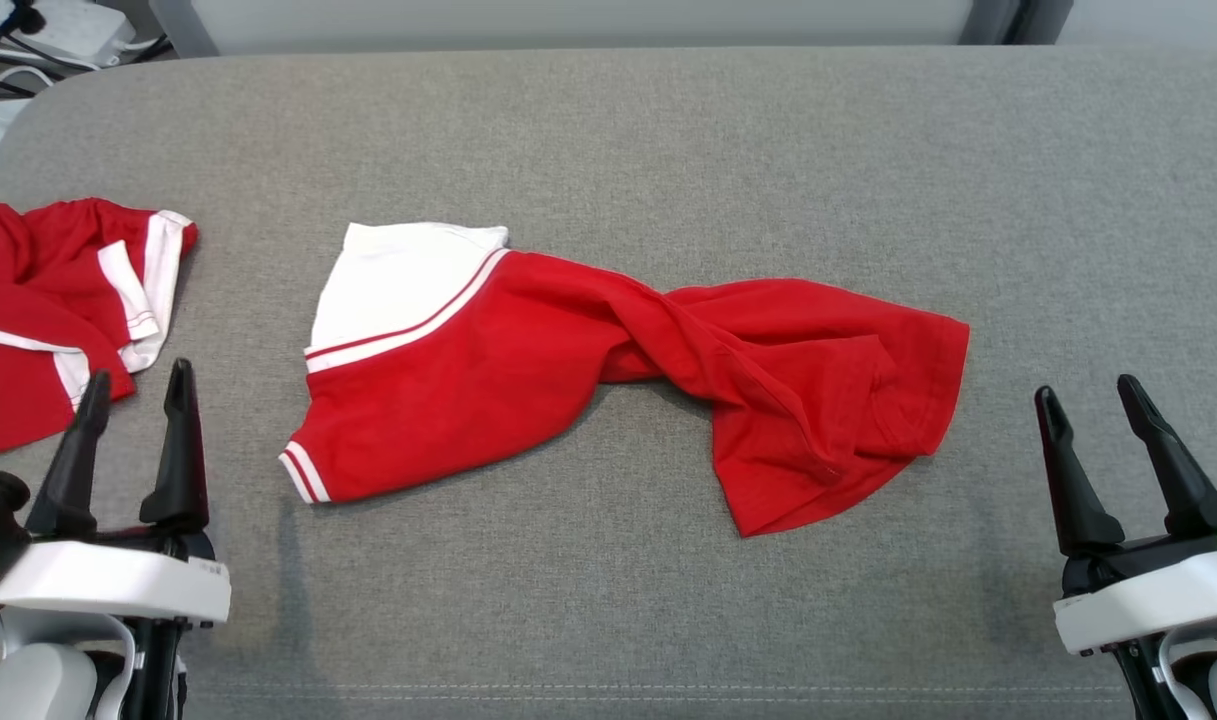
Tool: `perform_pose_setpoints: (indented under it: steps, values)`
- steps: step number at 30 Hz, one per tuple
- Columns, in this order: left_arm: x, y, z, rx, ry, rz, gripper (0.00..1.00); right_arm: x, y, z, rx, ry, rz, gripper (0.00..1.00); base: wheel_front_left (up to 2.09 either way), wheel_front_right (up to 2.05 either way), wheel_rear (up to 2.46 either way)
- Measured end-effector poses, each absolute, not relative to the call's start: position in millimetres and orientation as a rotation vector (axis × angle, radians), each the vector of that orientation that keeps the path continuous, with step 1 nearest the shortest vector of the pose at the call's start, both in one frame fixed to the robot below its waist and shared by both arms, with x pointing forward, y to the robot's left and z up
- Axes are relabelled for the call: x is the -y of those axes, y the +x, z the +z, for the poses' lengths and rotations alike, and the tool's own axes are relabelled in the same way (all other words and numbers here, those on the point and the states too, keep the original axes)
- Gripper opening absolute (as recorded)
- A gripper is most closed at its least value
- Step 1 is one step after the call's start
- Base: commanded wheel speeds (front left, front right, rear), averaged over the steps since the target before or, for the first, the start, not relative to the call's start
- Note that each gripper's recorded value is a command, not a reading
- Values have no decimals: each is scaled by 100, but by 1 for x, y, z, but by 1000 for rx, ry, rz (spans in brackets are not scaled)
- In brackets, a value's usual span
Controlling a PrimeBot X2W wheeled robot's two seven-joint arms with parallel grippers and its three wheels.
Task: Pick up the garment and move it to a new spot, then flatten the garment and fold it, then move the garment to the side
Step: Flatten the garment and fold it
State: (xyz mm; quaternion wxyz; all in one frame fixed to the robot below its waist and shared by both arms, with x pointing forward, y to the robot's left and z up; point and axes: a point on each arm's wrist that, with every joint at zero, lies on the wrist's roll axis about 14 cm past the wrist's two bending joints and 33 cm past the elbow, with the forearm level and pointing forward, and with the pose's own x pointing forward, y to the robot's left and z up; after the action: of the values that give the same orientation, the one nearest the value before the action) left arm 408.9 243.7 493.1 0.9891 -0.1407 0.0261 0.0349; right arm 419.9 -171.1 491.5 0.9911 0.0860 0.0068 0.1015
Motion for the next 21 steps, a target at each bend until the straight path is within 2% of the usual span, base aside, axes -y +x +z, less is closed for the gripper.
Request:
perform_pose_setpoints:
  steps: [3,6,14,21]
  values:
    - [-246,407,531,65,-226,103,100,164,419,496,-13,156,225,100,0,0,0]
    - [-246,397,539,91,-212,123,100,157,416,501,-9,160,241,100,0,0,0]
    - [-238,361,522,40,-185,115,100,146,388,497,-42,182,256,100,0,0,0]
    - [-238,351,519,30,-163,108,100,146,367,490,-70,182,253,100,0,0,0]
